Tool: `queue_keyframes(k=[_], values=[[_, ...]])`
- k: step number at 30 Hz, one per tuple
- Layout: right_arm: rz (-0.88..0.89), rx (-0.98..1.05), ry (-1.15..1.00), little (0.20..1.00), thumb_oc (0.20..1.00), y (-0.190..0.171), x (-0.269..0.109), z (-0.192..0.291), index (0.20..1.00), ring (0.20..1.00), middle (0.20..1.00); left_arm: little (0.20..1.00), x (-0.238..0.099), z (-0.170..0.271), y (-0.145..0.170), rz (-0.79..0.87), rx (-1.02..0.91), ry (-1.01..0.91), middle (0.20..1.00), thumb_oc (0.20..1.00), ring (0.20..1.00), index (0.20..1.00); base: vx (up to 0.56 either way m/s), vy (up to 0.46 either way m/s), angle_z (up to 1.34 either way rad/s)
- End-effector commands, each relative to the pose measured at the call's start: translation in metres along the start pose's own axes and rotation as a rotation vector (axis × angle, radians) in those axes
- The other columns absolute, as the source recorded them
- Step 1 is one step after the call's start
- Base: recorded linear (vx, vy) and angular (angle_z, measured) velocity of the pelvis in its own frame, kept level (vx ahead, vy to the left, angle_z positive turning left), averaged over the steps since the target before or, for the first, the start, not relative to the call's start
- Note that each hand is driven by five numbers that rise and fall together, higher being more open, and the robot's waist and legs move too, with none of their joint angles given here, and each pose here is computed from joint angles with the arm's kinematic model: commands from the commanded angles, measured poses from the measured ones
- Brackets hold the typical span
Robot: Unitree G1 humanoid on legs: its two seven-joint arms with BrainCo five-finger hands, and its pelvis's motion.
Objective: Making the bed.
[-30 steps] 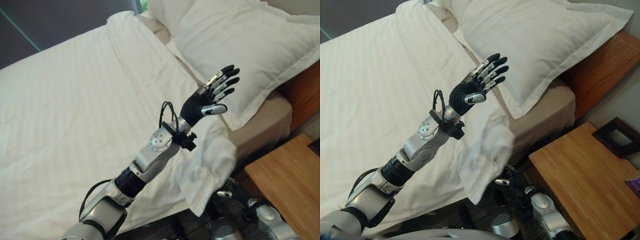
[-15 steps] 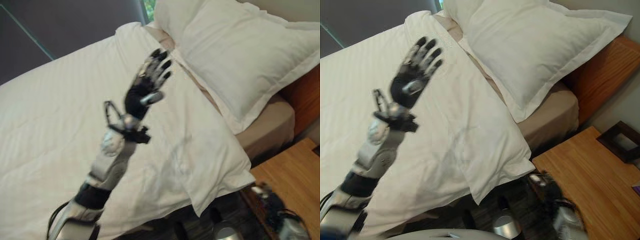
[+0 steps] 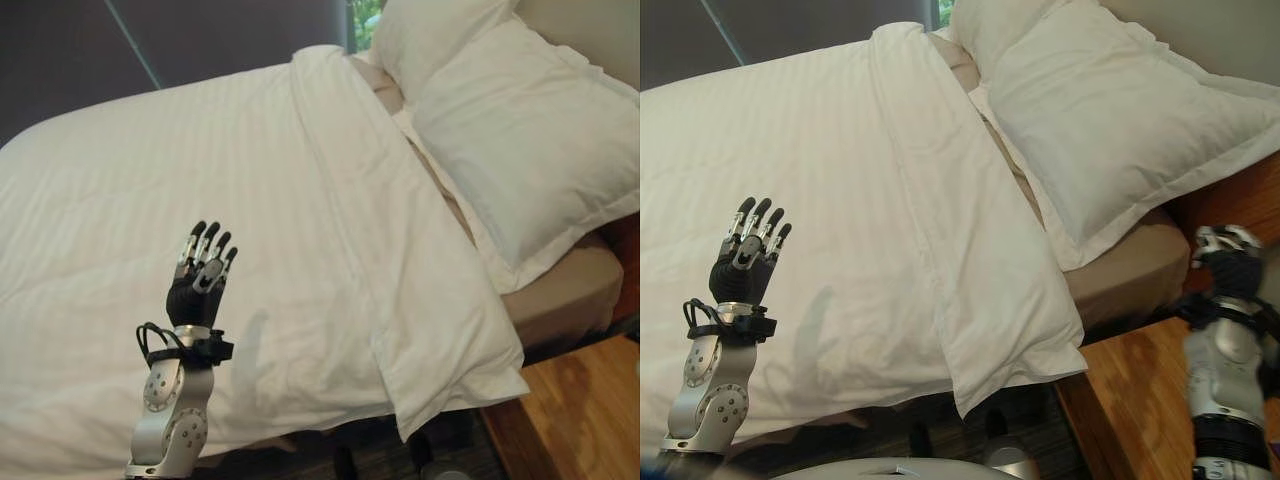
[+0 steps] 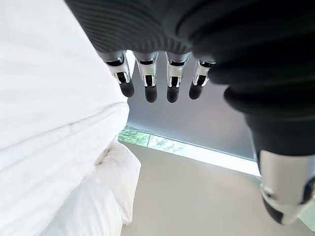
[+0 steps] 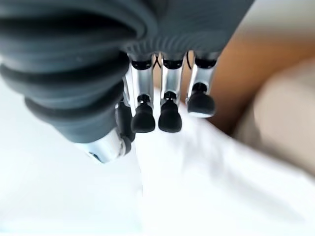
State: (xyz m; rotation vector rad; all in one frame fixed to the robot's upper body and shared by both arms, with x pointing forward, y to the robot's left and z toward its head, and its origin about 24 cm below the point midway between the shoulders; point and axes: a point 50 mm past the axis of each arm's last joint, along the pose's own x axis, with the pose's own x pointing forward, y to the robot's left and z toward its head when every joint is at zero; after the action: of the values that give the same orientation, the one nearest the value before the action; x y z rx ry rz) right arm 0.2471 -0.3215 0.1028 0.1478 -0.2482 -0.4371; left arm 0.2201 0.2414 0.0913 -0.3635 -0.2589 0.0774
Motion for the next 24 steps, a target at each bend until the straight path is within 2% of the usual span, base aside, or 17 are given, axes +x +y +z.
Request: queue_keyframes(k=[1,3,6,8,14,20,21,24], values=[[0.229,0.181,-0.012,0.200,0.200,0.052,0.007,-0.001,0.200,0.200,0.200,1.000,0.012,0.009,-0.003,-0.036,0.031,-0.044,1.000,1.000,1.000,1.000,-0.03,-0.010,0.02],[0.341,0.247,0.045,0.200,0.200,0.081,-0.003,-0.010,0.200,0.200,0.200,1.000,0.009,0.004,-0.003,-0.027,0.020,-0.020,1.000,1.000,1.000,1.000,-0.02,-0.009,0.04],[0.417,0.276,0.096,0.200,0.200,0.100,-0.011,-0.019,0.200,0.200,0.200,1.000,0.005,0.000,-0.002,-0.020,0.012,0.002,1.000,1.000,1.000,1.000,0.00,-0.006,0.06],[0.507,0.365,0.224,0.200,0.200,0.128,-0.026,-0.039,0.200,0.200,0.200,1.000,0.002,-0.005,-0.004,-0.028,-0.001,0.028,1.000,1.000,1.000,1.000,-0.01,-0.021,0.11],[0.573,0.403,0.414,0.200,0.200,0.160,-0.034,-0.071,0.200,0.200,0.200,1.000,0.000,-0.016,-0.011,-0.059,-0.014,0.081,1.000,1.000,1.000,1.000,0.00,-0.009,0.04],[0.396,0.275,0.545,0.200,0.200,0.144,-0.012,-0.106,0.200,0.200,0.200,1.000,0.006,-0.018,-0.018,-0.112,-0.034,0.089,1.000,1.000,1.000,1.000,-0.03,-0.021,0.05],[0.309,0.254,0.582,0.200,0.200,0.129,-0.007,-0.115,0.200,0.200,0.200,1.000,0.007,-0.016,-0.018,-0.113,-0.038,0.080,1.000,1.000,1.000,1.000,-0.01,-0.012,0.07],[0.201,0.241,0.615,0.200,0.200,0.107,-0.005,-0.125,0.200,0.200,0.200,1.000,0.007,-0.016,-0.018,-0.108,-0.046,0.075,1.000,1.000,1.000,1.000,0.00,-0.007,0.09]])
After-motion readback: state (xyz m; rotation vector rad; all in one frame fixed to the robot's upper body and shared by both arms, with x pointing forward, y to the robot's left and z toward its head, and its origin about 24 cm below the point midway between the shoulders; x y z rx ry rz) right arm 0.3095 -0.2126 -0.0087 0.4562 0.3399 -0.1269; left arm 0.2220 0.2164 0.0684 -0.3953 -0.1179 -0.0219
